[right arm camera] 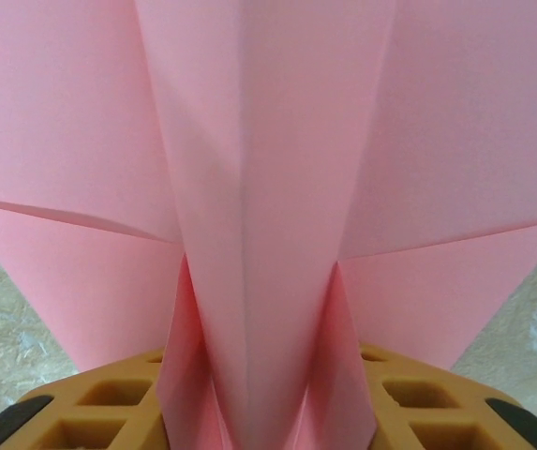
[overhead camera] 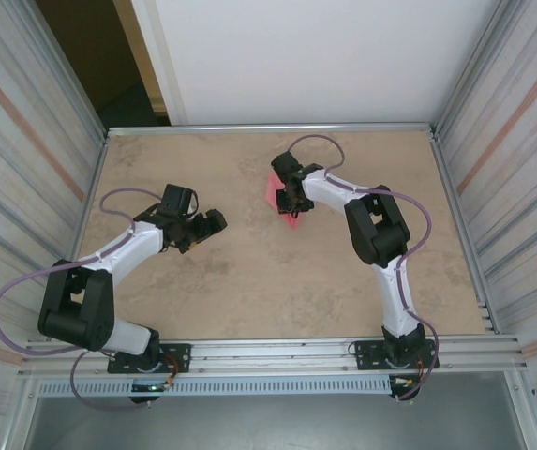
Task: Fold a paper plane with a square sheet of paper (pick it up from the middle)
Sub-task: Move the paper plane to the top-center of the table.
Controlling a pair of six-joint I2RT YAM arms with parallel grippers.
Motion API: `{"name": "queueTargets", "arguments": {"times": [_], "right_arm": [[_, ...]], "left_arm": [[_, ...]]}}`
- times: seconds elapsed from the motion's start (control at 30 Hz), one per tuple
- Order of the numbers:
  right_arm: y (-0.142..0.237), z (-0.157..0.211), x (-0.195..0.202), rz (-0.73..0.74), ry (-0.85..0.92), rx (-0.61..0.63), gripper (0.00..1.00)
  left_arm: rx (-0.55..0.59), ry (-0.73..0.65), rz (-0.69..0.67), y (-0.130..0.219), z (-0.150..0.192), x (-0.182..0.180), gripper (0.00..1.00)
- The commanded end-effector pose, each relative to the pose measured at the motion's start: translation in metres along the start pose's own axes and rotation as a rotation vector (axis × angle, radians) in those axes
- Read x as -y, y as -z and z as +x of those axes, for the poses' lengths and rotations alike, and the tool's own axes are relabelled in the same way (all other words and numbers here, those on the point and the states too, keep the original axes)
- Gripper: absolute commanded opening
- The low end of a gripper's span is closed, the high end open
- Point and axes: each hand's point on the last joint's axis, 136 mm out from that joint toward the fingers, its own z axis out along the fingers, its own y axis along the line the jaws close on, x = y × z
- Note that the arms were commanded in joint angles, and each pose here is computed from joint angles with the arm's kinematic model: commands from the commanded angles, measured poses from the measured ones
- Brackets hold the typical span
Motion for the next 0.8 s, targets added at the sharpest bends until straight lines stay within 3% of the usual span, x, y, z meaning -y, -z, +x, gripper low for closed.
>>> {"name": "queueTargets", "arguments": {"times": [0.0,0.77], "right_arm": [[-0.029,0.025,0.022,0.111,0.009,-0.081,0.43],[-0.039,0.016,0.024,0.080,-0.106,-0.073,0.39]], "left_arm": [[-0.020,-0.011,-0.017,-0.003,0.004,-0.005,0.91],[-0.009,-0.021,-0.001,0.003,-0.001,0.003,0.92]]}}
